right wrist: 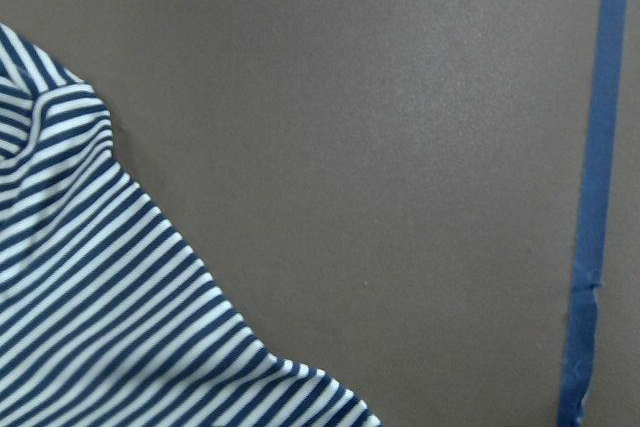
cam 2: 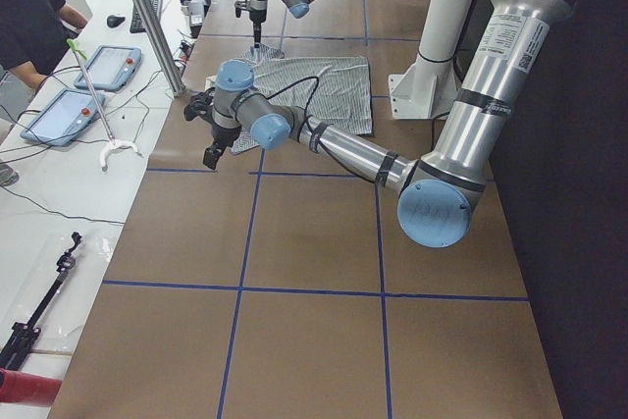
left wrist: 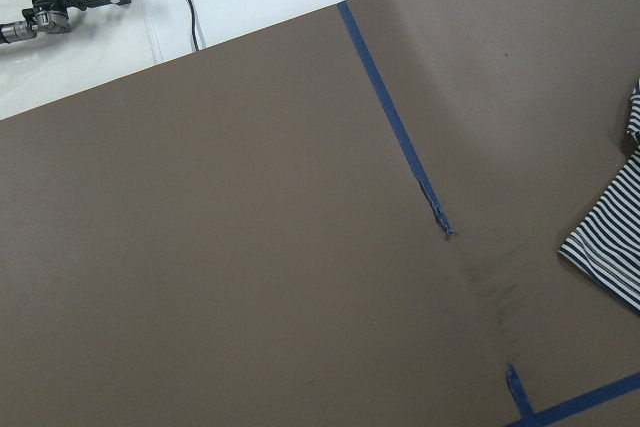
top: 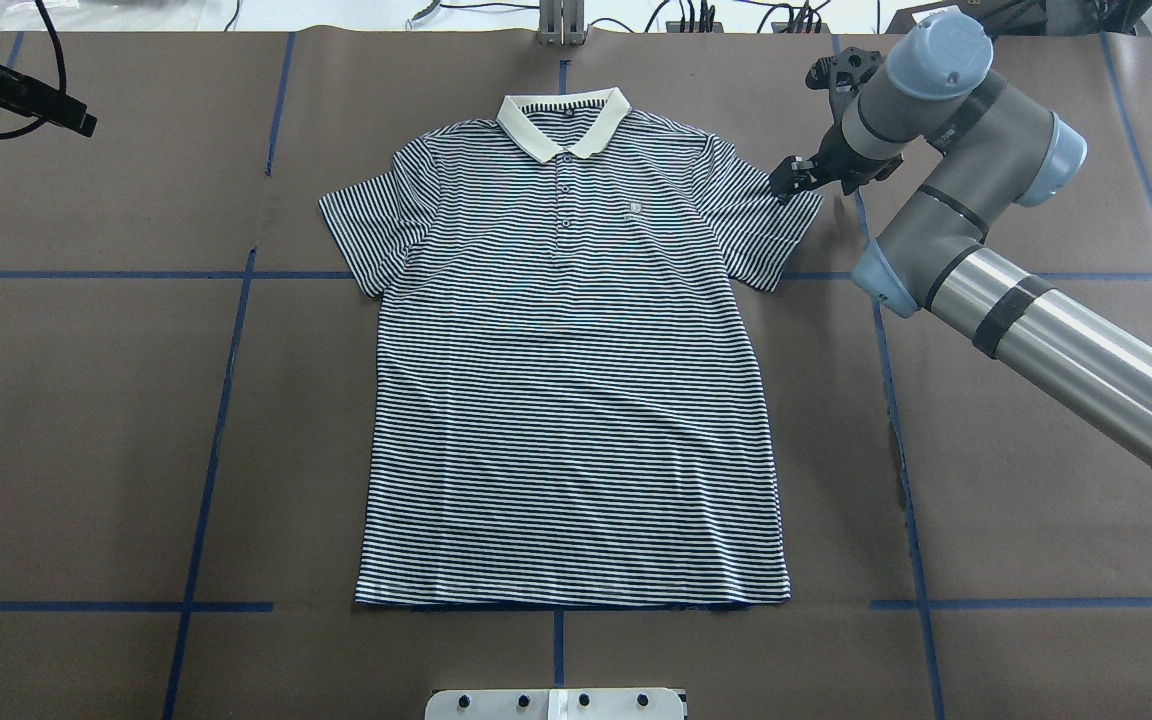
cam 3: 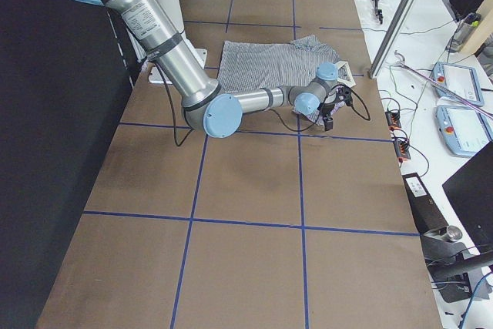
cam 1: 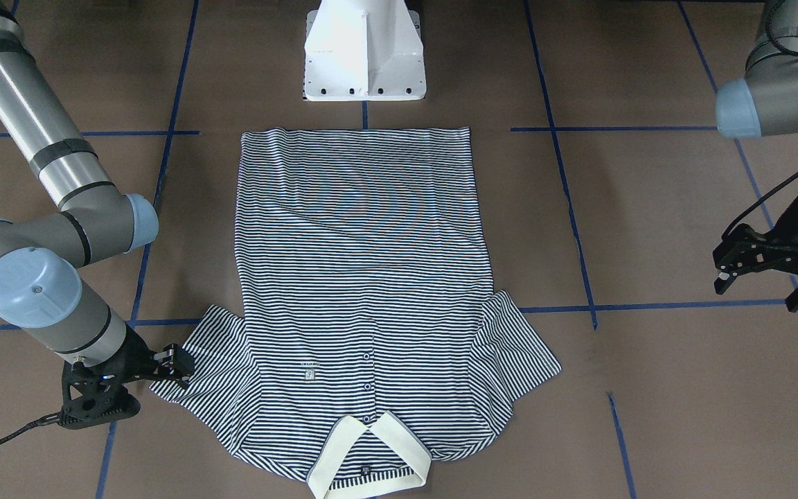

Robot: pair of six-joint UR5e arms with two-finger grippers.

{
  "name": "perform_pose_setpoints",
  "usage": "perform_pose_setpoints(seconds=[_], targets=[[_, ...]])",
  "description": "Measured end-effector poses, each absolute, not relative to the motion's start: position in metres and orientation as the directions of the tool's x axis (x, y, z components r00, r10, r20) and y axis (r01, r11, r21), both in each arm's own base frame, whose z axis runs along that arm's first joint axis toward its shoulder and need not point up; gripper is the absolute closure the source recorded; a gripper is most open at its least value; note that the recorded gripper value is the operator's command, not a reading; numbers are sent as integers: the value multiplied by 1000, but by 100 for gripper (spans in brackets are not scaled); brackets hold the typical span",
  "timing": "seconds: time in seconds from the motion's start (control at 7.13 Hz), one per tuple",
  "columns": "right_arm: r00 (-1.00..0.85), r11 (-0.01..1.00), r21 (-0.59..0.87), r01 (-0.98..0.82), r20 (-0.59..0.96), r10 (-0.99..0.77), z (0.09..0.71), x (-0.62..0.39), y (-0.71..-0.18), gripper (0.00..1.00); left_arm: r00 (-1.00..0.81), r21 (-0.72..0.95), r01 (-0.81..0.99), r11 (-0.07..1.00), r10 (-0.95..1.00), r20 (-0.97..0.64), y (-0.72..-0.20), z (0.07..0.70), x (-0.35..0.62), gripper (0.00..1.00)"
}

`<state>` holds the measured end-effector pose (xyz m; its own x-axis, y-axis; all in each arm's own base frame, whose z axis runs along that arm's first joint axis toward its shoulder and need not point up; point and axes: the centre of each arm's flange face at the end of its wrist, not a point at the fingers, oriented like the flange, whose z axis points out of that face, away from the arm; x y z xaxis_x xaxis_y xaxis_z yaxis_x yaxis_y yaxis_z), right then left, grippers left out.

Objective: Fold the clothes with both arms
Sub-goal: 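Move the right gripper over the sleeve nearest it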

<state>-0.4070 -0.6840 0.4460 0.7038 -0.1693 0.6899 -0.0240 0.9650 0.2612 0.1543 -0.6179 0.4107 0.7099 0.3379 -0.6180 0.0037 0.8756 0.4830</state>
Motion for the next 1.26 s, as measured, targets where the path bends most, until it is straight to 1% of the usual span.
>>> perform_pose_setpoints(seconds=[0.14,0.28,0.42,0.56,1.26], targets=[[705,966,258,-22,689,-168,448,-407,-684,20,709,485,4,875,339,-618,-617,410,154,0],[705,966,257,-20,689,-169,449,-408,-683,55,709,486,3,874,340,-617,-617,410,154,0],[704,967,255,-18,689,-168,449,-408,-683,81,709,487,3,874,342,-617,-617,409,154,0],[704,967,254,-17,690,-168,449,-408,-683,100,709,487,2,873,343,-617,-617,409,154,0],[689,964,266,-20,702,-180,433,-410,-684,100,708,486,4,874,341,-618,-617,409,154,0]])
